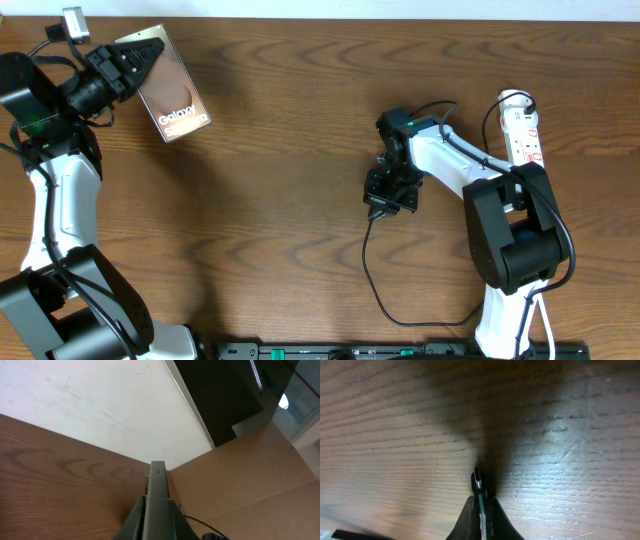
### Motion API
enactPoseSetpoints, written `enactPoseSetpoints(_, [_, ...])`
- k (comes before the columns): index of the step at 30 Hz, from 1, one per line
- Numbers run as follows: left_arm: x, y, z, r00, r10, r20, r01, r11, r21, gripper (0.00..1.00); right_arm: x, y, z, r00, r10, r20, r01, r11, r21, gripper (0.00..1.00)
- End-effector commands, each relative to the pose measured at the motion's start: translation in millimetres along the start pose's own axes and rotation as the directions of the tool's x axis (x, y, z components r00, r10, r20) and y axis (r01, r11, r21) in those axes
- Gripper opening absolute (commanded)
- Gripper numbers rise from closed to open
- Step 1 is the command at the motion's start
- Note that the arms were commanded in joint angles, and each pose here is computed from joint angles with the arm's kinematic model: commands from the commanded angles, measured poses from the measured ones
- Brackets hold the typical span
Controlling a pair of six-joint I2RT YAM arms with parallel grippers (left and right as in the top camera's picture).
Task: Plug charger to phone and switch on socket
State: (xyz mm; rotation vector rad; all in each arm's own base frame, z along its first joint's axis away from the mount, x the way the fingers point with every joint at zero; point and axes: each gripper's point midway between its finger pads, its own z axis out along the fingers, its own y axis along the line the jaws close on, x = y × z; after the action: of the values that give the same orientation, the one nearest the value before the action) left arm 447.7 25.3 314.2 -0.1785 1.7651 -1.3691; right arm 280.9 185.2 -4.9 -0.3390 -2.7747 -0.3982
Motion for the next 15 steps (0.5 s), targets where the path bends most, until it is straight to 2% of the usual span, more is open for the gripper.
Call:
enactPoseSetpoints(1, [3, -3, 0, 1.0, 0.009, -0.014, -0.008, 1.0, 0.014, 0.07, -8, -49, 34, 0.999, 0.038, 0.026, -0.042, 0.974, 0.221, 0.02])
enactPoseSetpoints(2, [3, -3, 0, 1.0, 0.009, -0.014, -0.008, 1.0, 0.014, 0.07, -9, -50, 34, 0.999, 0.037, 0.03, -0.043, 0.974, 0.224, 0.14])
enactPoseSetpoints(4, [3, -3, 0, 1.0, 0.009, -0.014, -0.008, 1.0, 0.014, 0.07, -11, -51, 34, 0.999, 0.035, 0.039, -0.043, 0.972, 0.232, 0.31])
enactPoseSetpoints(5, [3, -3, 0, 1.0, 0.009, -0.015, -0.008, 1.0, 0.014, 0.07, -12, -53, 33, 0.998, 0.034, 0.047, -0.045, 0.969, 0.243, 0.43])
enactPoseSetpoints(7, [3, -3, 0, 1.0, 0.009, -0.015, -0.008, 1.0, 0.014, 0.08, -14, -57, 32, 0.997, 0.044, 0.062, -0.059, 0.963, 0.262, 0.54])
enactPoseSetpoints(12, [3, -3, 0, 1.0, 0.009, -0.015, -0.008, 1.0, 0.014, 0.07, -14, -58, 32, 0.996, 0.053, 0.066, -0.069, 0.961, 0.268, 0.57])
enactPoseSetpoints(15, [3, -3, 0, 1.0, 0.009, -0.015, -0.008, 1.0, 0.014, 0.07, -14, -59, 31, 0.994, 0.076, 0.075, -0.094, 0.957, 0.275, 0.54])
